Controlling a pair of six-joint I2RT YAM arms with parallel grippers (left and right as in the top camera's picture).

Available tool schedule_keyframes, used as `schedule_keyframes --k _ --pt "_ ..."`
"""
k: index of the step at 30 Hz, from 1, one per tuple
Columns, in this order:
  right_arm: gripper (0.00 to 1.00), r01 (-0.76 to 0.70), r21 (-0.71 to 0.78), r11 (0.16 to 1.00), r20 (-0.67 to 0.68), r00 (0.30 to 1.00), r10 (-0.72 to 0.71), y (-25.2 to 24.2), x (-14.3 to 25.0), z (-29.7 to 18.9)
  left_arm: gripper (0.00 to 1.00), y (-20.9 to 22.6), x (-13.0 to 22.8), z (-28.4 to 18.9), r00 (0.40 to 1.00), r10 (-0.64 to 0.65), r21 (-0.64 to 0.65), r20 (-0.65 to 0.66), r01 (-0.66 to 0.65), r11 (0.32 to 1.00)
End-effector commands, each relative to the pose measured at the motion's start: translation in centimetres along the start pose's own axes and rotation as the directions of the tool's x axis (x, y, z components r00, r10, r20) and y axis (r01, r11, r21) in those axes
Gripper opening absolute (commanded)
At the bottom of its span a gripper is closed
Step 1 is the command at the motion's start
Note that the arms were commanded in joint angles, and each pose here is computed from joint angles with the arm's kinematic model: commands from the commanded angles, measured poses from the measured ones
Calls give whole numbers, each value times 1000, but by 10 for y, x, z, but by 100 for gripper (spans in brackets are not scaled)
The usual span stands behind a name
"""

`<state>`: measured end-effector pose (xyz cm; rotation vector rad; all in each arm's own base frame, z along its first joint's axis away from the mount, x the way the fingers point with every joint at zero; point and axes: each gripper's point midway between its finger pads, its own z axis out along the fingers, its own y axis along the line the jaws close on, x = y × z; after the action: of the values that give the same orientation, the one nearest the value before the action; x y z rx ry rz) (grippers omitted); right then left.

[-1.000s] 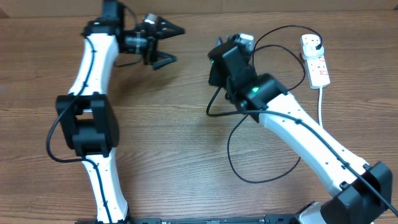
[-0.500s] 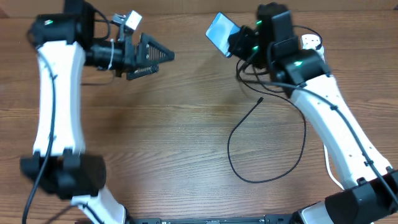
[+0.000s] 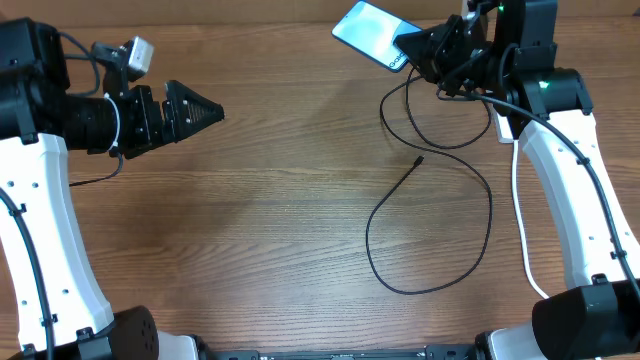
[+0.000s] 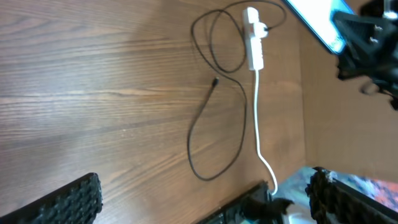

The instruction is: Plug charger to phone and switch on socket

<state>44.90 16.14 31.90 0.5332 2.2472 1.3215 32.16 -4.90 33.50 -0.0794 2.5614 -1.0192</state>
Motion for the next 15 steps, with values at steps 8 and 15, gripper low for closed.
schedule_keyframes --k 8,15 --pt "4 -159 -87 983 -39 987 156 34 5 -9 98 -1 -40 95 921 -377 355 -94 385 852" --pt "4 -304 -48 951 -52 952 302 41 28 9 81 -54 -66 157 792 -574 387 -208 605 695"
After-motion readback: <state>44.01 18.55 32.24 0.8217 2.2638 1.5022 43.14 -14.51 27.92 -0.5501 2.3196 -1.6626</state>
